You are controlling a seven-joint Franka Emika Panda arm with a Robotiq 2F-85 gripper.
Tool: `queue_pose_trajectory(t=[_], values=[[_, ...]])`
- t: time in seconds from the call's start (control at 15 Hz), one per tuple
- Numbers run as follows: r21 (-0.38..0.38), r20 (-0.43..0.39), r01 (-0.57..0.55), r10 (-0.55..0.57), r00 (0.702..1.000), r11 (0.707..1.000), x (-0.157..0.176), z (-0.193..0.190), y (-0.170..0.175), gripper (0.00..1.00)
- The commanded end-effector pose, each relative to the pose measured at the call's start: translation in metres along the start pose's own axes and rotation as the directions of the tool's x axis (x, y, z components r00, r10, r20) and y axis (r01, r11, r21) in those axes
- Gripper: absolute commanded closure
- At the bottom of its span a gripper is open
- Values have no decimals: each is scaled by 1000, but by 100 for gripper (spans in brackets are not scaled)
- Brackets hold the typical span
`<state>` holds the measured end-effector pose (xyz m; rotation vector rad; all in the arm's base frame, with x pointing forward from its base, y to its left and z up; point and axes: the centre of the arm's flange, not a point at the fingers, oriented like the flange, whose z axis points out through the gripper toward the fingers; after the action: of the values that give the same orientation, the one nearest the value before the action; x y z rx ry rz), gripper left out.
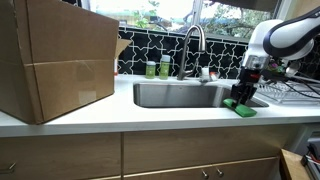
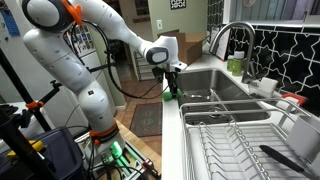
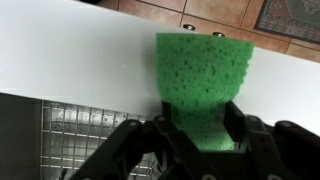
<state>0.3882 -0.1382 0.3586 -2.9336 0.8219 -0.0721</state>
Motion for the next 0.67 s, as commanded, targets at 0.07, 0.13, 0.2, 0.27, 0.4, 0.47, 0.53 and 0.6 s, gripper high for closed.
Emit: queue_pose_trajectory(t=[0.07,0.13,0.2,0.27,0.4,0.47,0.53,0.6], values=[[43,-3,-12,12,1000,999,-4,-18,13,50],[46,-9,-20,20,1000,999,-4,-22,17,50],[51,-16,-25,26,1000,998,-4,-26,19,50],[54,-21,-31,33,999,998,-4,-32,23,51],[60,-30,-49,51,998,997,-3,-43,30,50],[65,-34,-57,59,998,996,-2,-50,35,51],[71,-37,-65,67,997,995,0,-57,39,51],[76,-39,-70,73,997,995,3,-65,43,51]])
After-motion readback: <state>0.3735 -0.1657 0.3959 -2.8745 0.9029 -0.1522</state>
